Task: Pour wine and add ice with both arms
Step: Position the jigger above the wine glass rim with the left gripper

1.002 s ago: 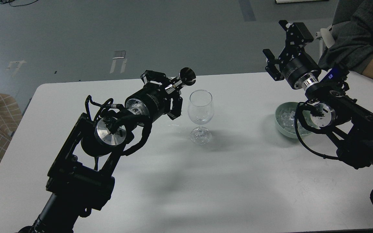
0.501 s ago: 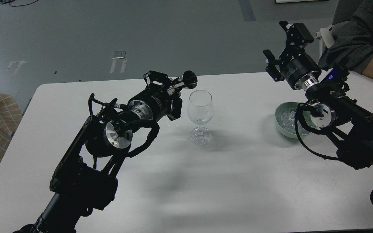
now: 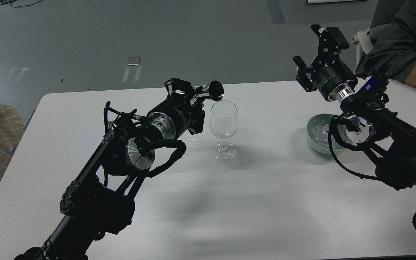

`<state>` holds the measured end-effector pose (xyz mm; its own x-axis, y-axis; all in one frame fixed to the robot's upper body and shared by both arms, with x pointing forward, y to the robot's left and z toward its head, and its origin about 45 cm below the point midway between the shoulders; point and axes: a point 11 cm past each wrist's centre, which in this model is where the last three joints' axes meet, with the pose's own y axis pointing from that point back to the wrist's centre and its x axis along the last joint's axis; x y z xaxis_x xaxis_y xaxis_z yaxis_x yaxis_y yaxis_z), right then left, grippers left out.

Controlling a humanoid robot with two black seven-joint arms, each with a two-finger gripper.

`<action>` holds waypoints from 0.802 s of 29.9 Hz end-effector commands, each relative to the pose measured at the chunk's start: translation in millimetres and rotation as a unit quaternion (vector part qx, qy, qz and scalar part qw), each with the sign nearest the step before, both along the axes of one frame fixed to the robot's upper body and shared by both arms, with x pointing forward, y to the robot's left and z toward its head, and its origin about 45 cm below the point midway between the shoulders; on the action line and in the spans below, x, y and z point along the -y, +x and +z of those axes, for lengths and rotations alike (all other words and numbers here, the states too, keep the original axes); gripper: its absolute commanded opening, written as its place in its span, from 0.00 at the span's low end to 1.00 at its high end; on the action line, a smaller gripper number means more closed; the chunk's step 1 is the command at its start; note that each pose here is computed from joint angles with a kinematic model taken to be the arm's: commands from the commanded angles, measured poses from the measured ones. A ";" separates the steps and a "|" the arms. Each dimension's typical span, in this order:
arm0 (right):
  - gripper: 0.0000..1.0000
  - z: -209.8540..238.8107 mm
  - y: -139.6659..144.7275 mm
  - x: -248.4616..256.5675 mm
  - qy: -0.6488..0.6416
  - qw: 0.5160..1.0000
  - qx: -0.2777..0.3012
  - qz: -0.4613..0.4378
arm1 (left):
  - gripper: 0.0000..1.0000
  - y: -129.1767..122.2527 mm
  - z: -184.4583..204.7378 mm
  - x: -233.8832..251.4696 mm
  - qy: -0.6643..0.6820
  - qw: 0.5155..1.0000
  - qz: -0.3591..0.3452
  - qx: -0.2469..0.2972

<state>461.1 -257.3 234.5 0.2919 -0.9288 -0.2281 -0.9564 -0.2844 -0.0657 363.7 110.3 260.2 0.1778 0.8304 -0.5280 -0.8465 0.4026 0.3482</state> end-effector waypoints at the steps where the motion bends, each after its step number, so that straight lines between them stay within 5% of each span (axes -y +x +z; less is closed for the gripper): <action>1: 1.00 0.0 0.0 0.2 0.000 1.000 0.000 0.000 | 0.04 0.7 1.3 0.3 0.011 1.000 0.001 0.008; 24: 1.00 -0.9 -0.4 -0.3 0.000 1.000 -0.001 0.000 | 0.04 0.2 -0.1 1.9 0.103 0.993 0.008 0.063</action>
